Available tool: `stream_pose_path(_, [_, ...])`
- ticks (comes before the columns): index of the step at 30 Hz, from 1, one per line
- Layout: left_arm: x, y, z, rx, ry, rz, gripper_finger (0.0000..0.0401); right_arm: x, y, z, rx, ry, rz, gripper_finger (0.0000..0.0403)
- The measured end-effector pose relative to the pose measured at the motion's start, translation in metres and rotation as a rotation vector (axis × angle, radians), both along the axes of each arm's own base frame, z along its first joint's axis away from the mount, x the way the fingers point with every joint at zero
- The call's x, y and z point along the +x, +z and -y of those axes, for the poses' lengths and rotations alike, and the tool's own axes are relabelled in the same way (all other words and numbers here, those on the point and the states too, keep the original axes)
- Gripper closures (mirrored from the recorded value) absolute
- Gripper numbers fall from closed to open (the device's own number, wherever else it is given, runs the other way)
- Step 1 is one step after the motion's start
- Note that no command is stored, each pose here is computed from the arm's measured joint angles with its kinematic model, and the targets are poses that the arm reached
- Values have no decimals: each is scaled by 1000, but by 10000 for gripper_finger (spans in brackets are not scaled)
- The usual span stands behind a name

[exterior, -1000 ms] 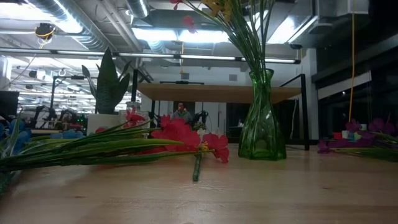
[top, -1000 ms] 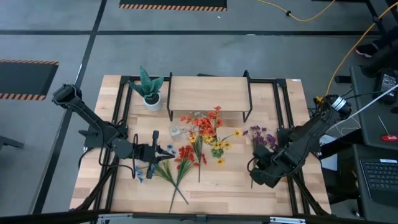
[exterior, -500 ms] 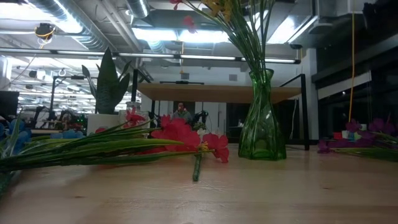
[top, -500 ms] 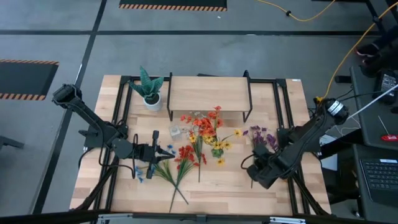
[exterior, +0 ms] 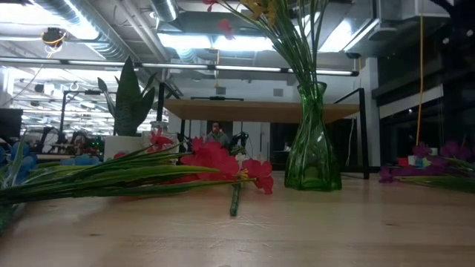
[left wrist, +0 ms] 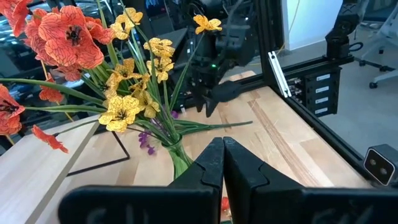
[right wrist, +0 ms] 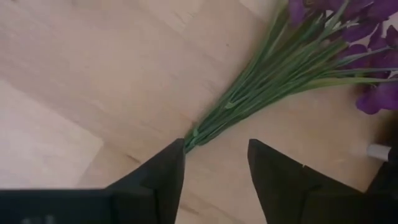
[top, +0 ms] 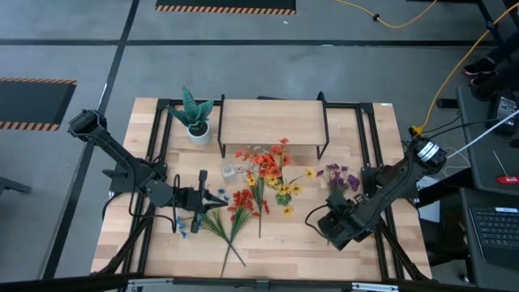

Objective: Pick and place flowers into a vace then onto a shelf
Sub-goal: Put the purple flowers into the green vase

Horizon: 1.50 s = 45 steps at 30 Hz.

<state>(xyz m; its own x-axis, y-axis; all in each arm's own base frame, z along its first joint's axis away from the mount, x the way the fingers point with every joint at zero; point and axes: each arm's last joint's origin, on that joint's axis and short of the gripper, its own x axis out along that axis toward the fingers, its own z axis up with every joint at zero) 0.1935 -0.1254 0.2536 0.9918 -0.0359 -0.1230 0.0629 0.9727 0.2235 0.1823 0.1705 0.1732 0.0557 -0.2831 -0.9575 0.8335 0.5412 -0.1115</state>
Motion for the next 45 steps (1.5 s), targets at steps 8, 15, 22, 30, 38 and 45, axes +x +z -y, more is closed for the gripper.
stream_pose_path(8, [0,0,0,-6,1,0,397,4,-14,1,-55,-49,-47,225])
stream_pose_path(15, [0,0,0,-33,1,-2,397,5,-32,13,-15,-94,-5,226])
stream_pose_path(22, [0,0,0,-45,3,-3,397,-1,-46,20,-14,-154,18,226])
stream_pose_path(30, [0,0,0,-44,3,-4,397,1,-47,26,-34,-172,24,226])
stream_pose_path(38, [0,0,0,-44,3,-3,397,4,-47,33,-46,-174,0,226])
stream_pose_path(45, [0,0,0,-46,3,-4,397,5,-47,33,-45,-177,6,254])
